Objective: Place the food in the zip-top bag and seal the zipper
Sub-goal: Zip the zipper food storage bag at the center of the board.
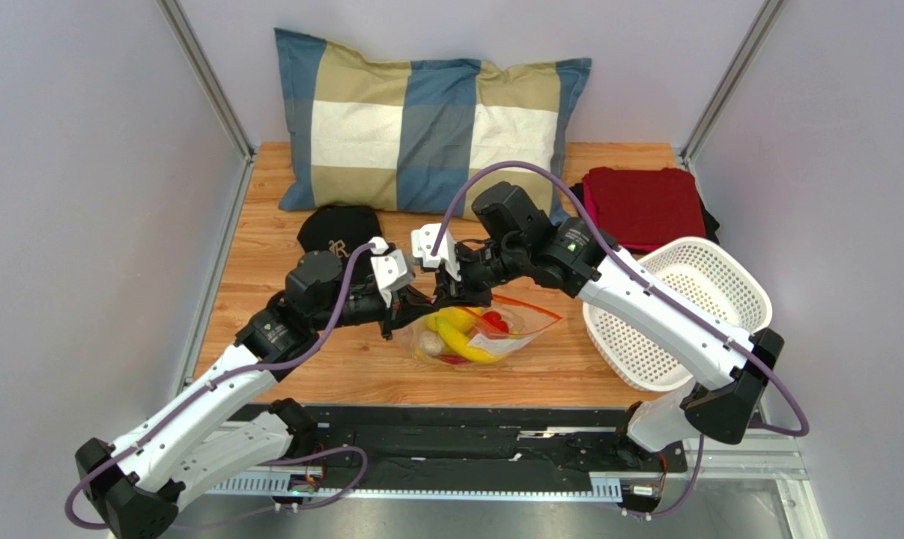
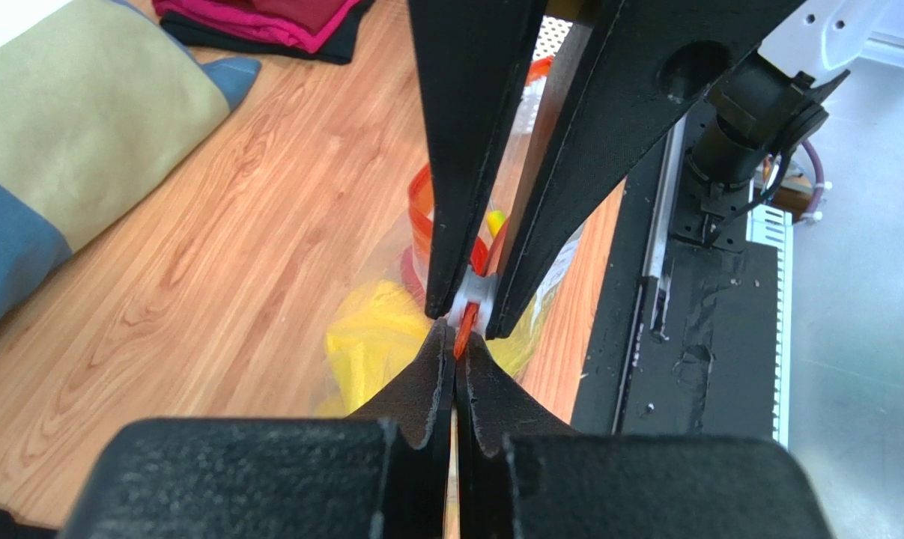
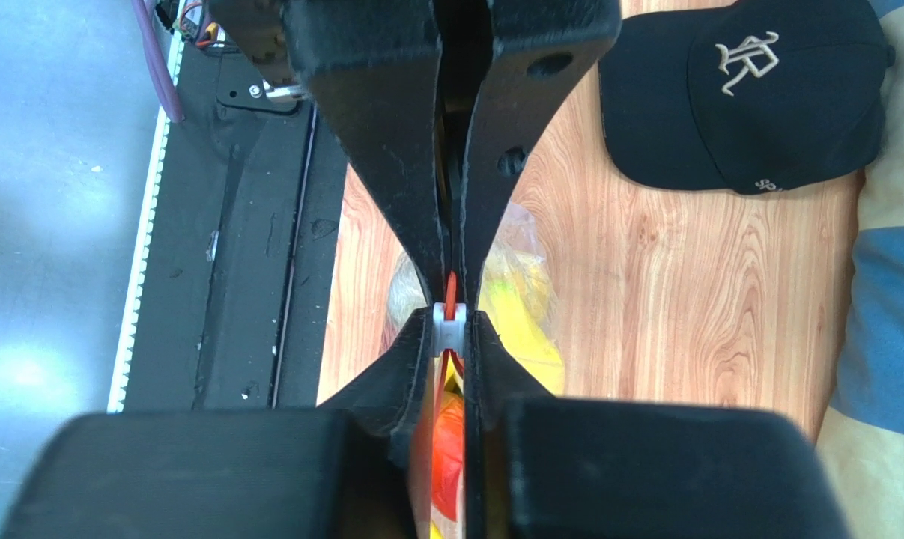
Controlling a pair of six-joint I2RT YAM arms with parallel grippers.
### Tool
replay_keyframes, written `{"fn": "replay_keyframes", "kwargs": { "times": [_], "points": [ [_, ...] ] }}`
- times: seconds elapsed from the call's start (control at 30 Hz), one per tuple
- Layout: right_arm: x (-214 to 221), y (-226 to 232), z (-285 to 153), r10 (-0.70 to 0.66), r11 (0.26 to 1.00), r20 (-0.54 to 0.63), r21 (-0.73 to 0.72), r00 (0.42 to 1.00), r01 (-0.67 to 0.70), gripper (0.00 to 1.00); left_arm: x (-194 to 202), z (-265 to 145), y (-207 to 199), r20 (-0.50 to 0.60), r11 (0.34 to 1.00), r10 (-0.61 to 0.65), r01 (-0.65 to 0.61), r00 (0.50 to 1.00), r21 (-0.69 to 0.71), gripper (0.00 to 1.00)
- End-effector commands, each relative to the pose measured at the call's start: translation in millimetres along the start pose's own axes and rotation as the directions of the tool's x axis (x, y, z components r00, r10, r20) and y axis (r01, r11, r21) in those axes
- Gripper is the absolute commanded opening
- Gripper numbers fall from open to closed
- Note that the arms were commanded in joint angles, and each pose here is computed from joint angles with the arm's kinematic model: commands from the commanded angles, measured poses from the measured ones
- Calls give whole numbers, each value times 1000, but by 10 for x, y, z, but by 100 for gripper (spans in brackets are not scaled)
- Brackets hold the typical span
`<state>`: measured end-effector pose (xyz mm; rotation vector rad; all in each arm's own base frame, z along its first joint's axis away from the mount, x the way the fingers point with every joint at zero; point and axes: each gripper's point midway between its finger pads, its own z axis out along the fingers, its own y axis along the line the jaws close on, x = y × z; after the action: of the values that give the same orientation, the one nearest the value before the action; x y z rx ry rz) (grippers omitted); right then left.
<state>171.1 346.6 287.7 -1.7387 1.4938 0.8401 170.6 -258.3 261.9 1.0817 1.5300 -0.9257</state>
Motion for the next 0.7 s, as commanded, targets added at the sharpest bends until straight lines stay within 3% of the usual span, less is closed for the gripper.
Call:
{"fn": "replay_keyframes", "kwargs": {
  "times": [0.0, 0.67],
  "points": [
    [135, -19, -3, 20, 999, -45, 28, 999, -19, 1, -387, -141, 1, 122, 999, 37, -35, 992, -21, 0],
    [790, -3, -285, 139, 990, -171, 54, 976, -131, 0, -493, -399, 192, 169, 989, 10, 15, 986, -150, 0]
  ]
}}
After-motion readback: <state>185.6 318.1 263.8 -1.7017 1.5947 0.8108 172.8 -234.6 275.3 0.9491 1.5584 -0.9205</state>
